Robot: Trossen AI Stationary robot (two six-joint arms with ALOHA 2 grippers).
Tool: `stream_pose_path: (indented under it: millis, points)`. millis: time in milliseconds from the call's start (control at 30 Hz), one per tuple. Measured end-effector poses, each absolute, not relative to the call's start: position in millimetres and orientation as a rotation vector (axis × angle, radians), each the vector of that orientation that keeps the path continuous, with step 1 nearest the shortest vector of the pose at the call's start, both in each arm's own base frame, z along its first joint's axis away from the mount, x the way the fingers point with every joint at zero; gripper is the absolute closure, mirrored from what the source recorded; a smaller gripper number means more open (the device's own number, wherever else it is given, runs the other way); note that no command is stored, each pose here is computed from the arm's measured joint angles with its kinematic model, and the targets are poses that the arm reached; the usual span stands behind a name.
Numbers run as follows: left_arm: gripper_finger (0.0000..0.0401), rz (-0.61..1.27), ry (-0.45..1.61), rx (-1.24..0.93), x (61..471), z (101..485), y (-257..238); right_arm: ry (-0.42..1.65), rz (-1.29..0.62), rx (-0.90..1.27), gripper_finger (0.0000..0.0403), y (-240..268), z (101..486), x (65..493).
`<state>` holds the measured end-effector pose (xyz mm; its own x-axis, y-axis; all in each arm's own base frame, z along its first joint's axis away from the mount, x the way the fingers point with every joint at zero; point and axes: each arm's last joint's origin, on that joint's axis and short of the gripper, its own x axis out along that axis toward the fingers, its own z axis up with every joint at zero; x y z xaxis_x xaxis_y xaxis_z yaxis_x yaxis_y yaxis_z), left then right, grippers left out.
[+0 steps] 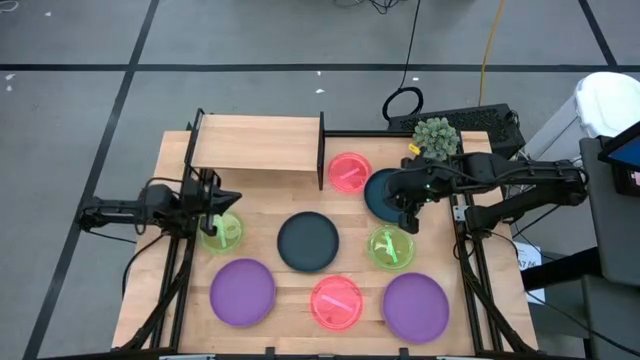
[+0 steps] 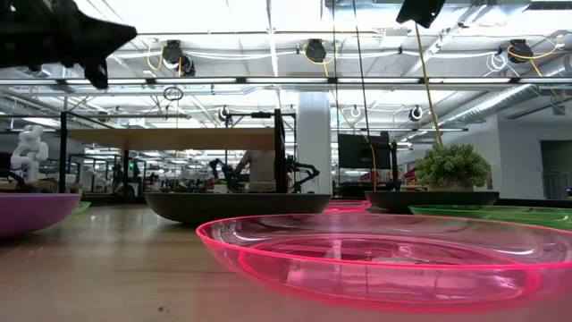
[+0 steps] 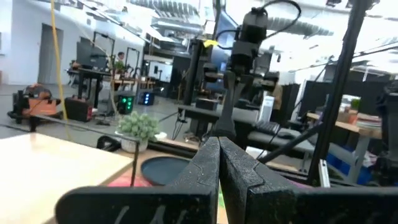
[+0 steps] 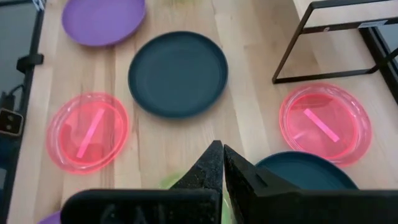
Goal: Place and stack plates onto a shelf
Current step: Adjust the shelf on the table
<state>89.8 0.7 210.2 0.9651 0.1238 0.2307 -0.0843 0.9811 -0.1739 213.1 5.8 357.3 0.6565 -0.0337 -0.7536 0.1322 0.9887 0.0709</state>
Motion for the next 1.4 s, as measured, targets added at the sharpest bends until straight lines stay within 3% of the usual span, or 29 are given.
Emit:
stream_pose_path:
  millis: [367, 767, 1000, 1233, 1400]
  points:
    - [0.0393, 0.131, -0.133, -0.144, 92, 291, 1, 0.897, -0.123, 0.109, 0.0403, 5, 351, 218]
    - [0.0393, 0.144, -0.109, -0.091, 133, 378, -1, 0.924, -0.205, 0.262, 0.0403, 5, 348, 215]
    - [0.0393, 0.152, 0.046, -0.164, 171, 381, -2, 0.932, -0.238, 0.320, 0.0403, 5, 348, 214]
    - [0.0393, 0.202, 0.190, -0.340, 213, 353, -1, 0.955, -0.280, 0.389, 0.0403, 5, 346, 211]
    - [0.0393, 0.260, 0.324, -0.287, 245, 325, 9, 0.996, -0.290, 0.387, 0.0403, 5, 344, 208]
